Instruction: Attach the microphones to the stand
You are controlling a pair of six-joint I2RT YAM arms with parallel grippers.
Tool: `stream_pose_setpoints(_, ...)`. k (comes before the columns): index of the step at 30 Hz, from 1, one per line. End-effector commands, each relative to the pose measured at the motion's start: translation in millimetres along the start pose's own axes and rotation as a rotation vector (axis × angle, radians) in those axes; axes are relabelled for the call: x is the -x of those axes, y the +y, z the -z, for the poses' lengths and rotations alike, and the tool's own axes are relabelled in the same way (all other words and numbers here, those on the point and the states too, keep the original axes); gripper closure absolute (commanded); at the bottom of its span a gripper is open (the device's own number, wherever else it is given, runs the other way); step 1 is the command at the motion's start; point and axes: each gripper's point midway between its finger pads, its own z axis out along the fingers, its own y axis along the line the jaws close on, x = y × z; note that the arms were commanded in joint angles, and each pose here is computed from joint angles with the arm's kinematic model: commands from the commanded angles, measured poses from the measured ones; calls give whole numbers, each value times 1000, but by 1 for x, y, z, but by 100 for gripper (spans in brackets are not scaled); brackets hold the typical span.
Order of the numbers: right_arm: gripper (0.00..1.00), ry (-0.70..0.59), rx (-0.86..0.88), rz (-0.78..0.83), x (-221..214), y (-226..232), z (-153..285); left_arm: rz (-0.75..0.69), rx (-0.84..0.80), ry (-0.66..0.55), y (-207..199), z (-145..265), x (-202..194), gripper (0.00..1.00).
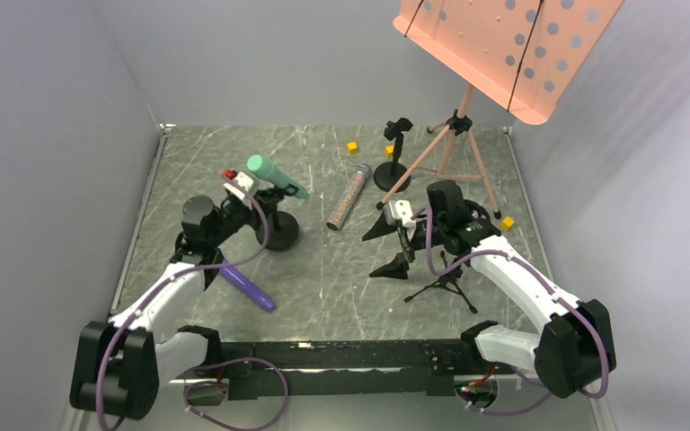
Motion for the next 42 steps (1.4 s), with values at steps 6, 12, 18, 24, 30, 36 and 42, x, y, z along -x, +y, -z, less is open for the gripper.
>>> stream_pose_setpoints(6, 9, -20, 43, 34, 3, 5, -2, -157, 446, -285, 168, -2, 94, 100)
stream_pose_setpoints(12, 9, 8, 67, 26, -3, 7, -6, -193, 598, -253, 254, -10, 94, 100)
stream_pose_setpoints(18, 9, 22, 80, 18, -5, 7, -7, -172, 699, -258, 323, -11, 84, 100)
stream_pose_setpoints(24, 9, 40, 100, 2, -11, 8, -10, -162, 739, -232, 369, -9, 70, 100)
stream_pose_setpoints(30, 9, 64, 115, -13, -20, 9, -14, -126, 766, -195, 384, -5, 46, 99)
stream_pose_setpoints(36, 9, 75, 114, -14, -23, 8, -15, -85, 814, -163, 384, 5, 28, 77)
stream_pose_setpoints(42, 9, 76, 106, -7, -23, 7, -15, -32, 855, -185, 369, 21, 23, 12)
